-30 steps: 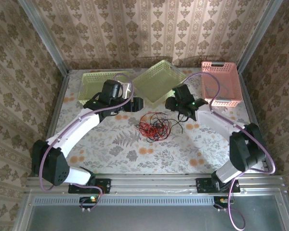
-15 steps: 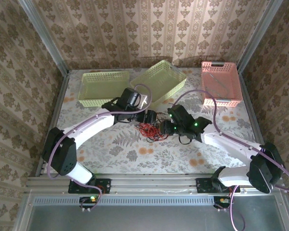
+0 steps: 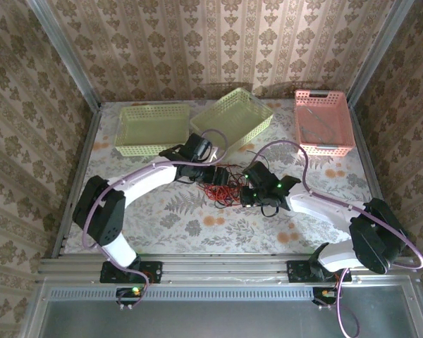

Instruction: Untangle the cables

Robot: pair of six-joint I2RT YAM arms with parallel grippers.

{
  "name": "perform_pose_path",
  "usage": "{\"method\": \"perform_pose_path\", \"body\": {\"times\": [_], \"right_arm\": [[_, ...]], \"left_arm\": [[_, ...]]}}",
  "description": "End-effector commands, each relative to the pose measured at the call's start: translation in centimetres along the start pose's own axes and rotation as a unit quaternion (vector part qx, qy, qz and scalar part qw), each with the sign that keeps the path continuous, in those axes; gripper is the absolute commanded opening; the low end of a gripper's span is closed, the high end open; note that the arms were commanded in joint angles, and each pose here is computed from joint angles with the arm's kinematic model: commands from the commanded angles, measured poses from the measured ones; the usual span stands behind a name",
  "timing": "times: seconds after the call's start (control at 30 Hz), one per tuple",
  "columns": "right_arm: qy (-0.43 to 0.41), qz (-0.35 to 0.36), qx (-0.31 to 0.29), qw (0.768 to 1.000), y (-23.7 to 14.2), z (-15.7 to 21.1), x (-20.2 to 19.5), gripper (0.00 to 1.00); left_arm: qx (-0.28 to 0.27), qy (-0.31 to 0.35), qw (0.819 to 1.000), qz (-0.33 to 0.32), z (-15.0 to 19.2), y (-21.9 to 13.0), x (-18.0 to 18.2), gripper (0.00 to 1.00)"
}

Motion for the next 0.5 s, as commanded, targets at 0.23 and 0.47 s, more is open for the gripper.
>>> {"method": "perform_pose_path", "body": {"times": [0.23,0.47], "right_arm": [[-0.051,-0.025,-0.021,0.998,-3.1,-3.1,1.9,0.05],[-0.074,-0.028,0.035,0.996,0.4,-2.7,1.6,0.42]], "left_arm": [[0.028,-0.05,0.998,0.007,-1.4,1.1,2.0,0.61],[0.032,-0.039,0.999,0.0,-1.1,1.4,1.8,0.64]]}}
Point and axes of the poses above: each hand's point on the last joint's axis, 136 mm out from that joint toward the fingers, its own y axis out along the fingers, its own x axis along the line the jaws close on, z = x × y, the point moved 3 cm from there along -y, back along the fingers, and after that the axes turned 2 degrees about -y, right-handed, at the moved point
